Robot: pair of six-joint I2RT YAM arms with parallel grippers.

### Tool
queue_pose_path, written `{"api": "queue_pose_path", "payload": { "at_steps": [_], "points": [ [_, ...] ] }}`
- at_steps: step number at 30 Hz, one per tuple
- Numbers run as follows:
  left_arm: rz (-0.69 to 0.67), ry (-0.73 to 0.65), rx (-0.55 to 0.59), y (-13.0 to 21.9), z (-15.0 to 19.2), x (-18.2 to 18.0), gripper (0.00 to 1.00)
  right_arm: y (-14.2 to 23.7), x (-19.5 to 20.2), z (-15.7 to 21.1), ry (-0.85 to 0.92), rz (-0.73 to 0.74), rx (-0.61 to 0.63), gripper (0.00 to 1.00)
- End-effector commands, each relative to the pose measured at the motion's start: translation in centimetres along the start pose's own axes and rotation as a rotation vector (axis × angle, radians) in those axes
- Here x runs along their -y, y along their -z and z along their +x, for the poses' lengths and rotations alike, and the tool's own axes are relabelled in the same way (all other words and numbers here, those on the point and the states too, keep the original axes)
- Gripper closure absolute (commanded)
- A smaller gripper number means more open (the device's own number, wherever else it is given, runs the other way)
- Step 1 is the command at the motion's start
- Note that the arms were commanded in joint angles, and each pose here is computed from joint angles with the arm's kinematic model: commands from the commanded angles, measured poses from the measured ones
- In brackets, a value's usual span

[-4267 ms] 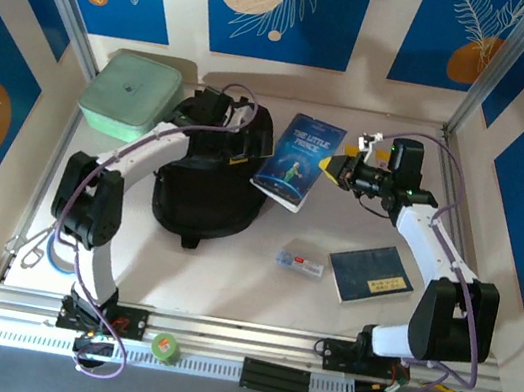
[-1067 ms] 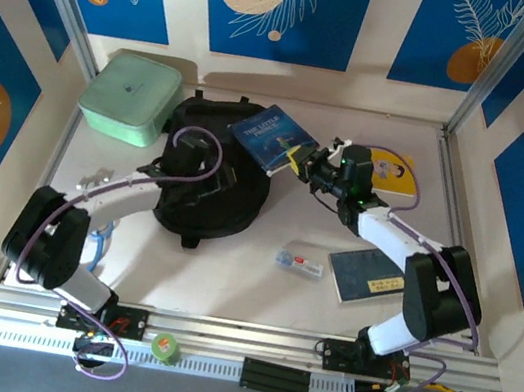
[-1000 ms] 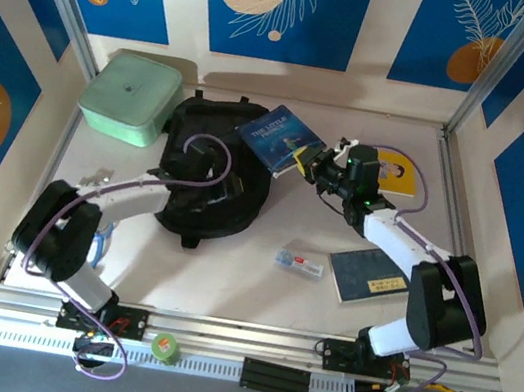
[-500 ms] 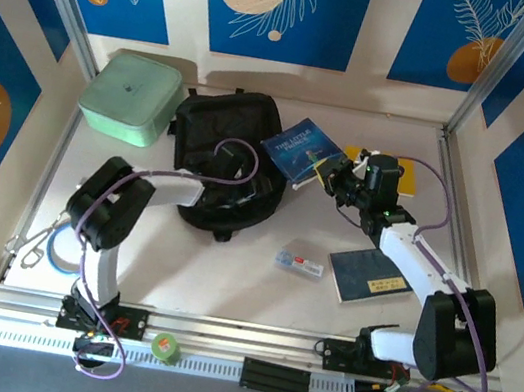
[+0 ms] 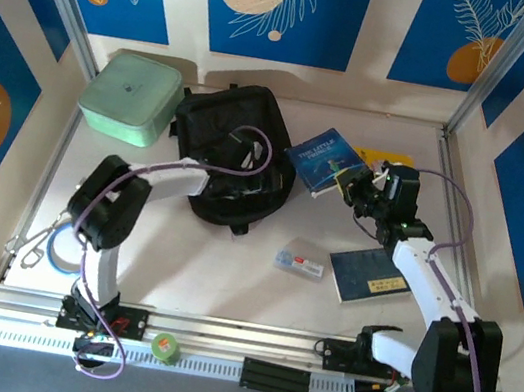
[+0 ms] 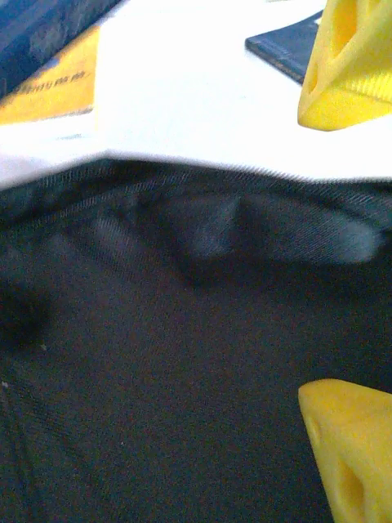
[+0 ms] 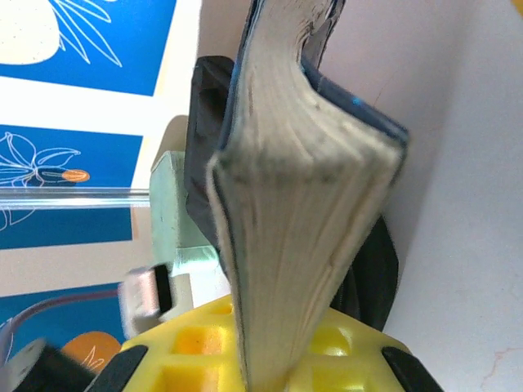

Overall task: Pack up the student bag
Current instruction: Move the student bag to the center of the table, then open the student bag at the center of the table.

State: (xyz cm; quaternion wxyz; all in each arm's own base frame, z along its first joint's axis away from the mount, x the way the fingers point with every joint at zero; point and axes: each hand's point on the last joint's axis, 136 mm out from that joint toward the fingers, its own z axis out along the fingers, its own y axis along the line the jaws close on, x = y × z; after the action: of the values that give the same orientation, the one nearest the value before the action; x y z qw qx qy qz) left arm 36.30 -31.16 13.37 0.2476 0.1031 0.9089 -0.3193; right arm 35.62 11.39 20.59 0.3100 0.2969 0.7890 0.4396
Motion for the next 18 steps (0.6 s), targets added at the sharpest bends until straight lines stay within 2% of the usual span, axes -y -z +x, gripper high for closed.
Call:
{"api": "queue_pose_path", "payload": {
  "at_steps": [1,5,9,13,18],
  "points": [
    [-0.042,-0.372,-0.12,3.6,2.1,0.3,0.11,0.4,-0.2,0.0,0.025,-0.024,0.015,0.97],
    [-0.082,-0.571,-0.259,5.7,3.6,-0.3,0.11,0.1,0.2,0.3,0.016,-0.021,0.004,0.97],
    [-0.068,-0.682,-0.381,6.2,5.4,-1.0,0.15,0.2,0.2,0.4,0.018,-0.018,0.002,0.97],
    [-0.049,-0.73,-0.473,5.6,6.5,-1.7,0.3,0.4,0.2,0.3,0.022,-0.014,0.009,0.97],
    [-0.045,-0.746,-0.527,4.3,7.0,-2.4,0.44,0.6,0.4,0.4,0.017,-0.005,0.012,0.98]
  ]
}}
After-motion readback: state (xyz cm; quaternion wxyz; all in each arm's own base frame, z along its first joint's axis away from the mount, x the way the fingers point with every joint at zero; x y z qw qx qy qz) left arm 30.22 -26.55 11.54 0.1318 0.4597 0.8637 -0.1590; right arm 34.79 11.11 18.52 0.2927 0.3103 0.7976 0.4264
